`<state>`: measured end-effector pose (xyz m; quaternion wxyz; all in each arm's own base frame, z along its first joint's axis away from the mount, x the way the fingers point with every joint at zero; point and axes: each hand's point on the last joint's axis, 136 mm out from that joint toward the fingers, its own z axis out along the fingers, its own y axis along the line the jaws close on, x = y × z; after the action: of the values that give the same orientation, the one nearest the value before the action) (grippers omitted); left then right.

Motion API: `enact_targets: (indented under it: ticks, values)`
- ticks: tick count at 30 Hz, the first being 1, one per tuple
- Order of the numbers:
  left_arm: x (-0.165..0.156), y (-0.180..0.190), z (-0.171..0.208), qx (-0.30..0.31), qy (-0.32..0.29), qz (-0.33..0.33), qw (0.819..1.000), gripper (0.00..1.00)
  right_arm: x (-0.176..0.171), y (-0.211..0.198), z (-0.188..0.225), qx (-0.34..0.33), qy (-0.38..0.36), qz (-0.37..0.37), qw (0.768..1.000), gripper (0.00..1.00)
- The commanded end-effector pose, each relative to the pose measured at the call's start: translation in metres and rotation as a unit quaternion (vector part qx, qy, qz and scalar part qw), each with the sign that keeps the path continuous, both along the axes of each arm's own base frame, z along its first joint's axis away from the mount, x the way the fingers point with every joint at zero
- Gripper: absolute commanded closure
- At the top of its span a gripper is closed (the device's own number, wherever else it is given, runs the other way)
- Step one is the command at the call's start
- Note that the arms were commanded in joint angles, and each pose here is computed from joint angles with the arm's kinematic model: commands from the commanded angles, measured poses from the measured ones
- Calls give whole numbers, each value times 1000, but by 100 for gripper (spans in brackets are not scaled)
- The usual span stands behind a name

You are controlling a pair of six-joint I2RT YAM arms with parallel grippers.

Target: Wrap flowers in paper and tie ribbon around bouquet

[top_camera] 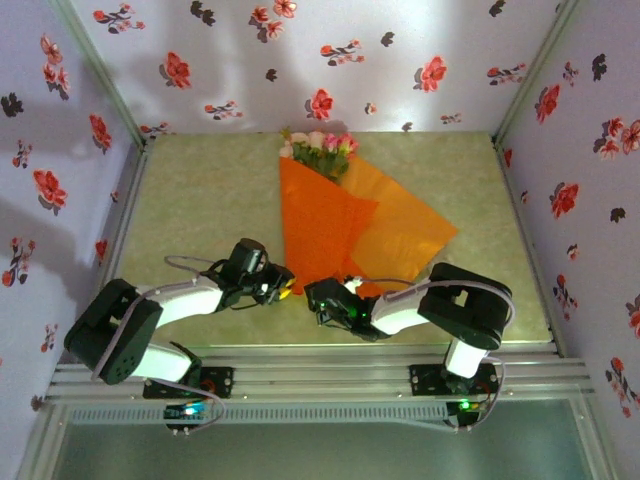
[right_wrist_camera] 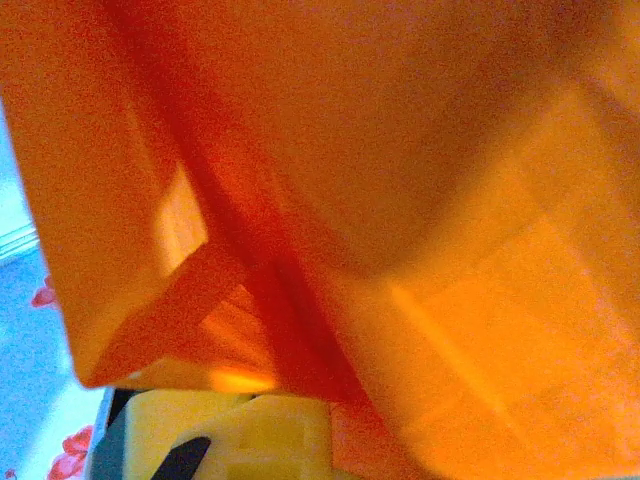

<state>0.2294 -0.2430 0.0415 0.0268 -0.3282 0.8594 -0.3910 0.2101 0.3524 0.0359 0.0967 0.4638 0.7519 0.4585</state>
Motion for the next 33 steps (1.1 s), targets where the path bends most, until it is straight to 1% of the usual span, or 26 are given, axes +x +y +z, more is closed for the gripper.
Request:
enact_targets:
  ticks: [1,5,6,7,9,10,16,17,18,19,20,21,25,27,29,30,32,33]
  values:
    - [-8,-3,0,-9,9,-18,1000,64,3,-9,-10,86,101,-123,983,100]
    - [-10,-7,1,-11,8,-31,999,65,3,-9,-10,89,102,-125,983,100]
    - [-11,-7,-1,-9,11,-34,999,67,3,-8,-10,91,102,-125,983,100]
    - [-10,-8,-2,-9,10,-36,999,73,4,-8,-10,92,102,-125,983,100]
    - [-9,-9,-5,-9,9,-36,999,93,4,-8,-10,93,101,-125,983,100]
    - [-8,-10,-5,-9,8,-36,999,100,3,-9,-11,91,102,-125,983,100]
    - [-1,-9,-2,4,-5,-38,999,100,0,-10,-12,88,110,-120,983,100]
    - [0,-7,-1,13,-9,-43,999,97,-2,-9,-13,85,115,-115,983,100]
    - [3,-5,-1,23,-15,-48,998,78,-4,-8,-14,84,119,-110,983,100]
    - [5,-3,-1,32,-19,-49,998,67,-4,-7,-14,84,120,-107,983,100]
    - [10,-2,-1,38,-28,-50,998,61,-5,-6,-14,84,122,-104,984,100]
    - [15,-2,-2,42,-37,-52,997,58,-6,-5,-14,84,126,-101,983,100]
    - [33,-5,-9,42,-55,-53,996,59,-5,-4,-10,88,124,-101,983,100]
    - [42,-5,-13,44,-66,-55,995,62,-4,-4,-8,89,123,-102,983,100]
    - [50,-6,-16,37,-74,-51,995,71,-3,-5,-6,90,121,-104,983,100]
    - [53,-5,-17,35,-79,-49,995,76,-3,-6,-5,90,121,-104,983,100]
    - [59,-2,-16,35,-89,-47,994,93,-4,-7,-3,89,123,-103,983,100]
    - [61,0,-16,37,-95,-44,994,100,-3,-9,-2,87,122,-104,983,100]
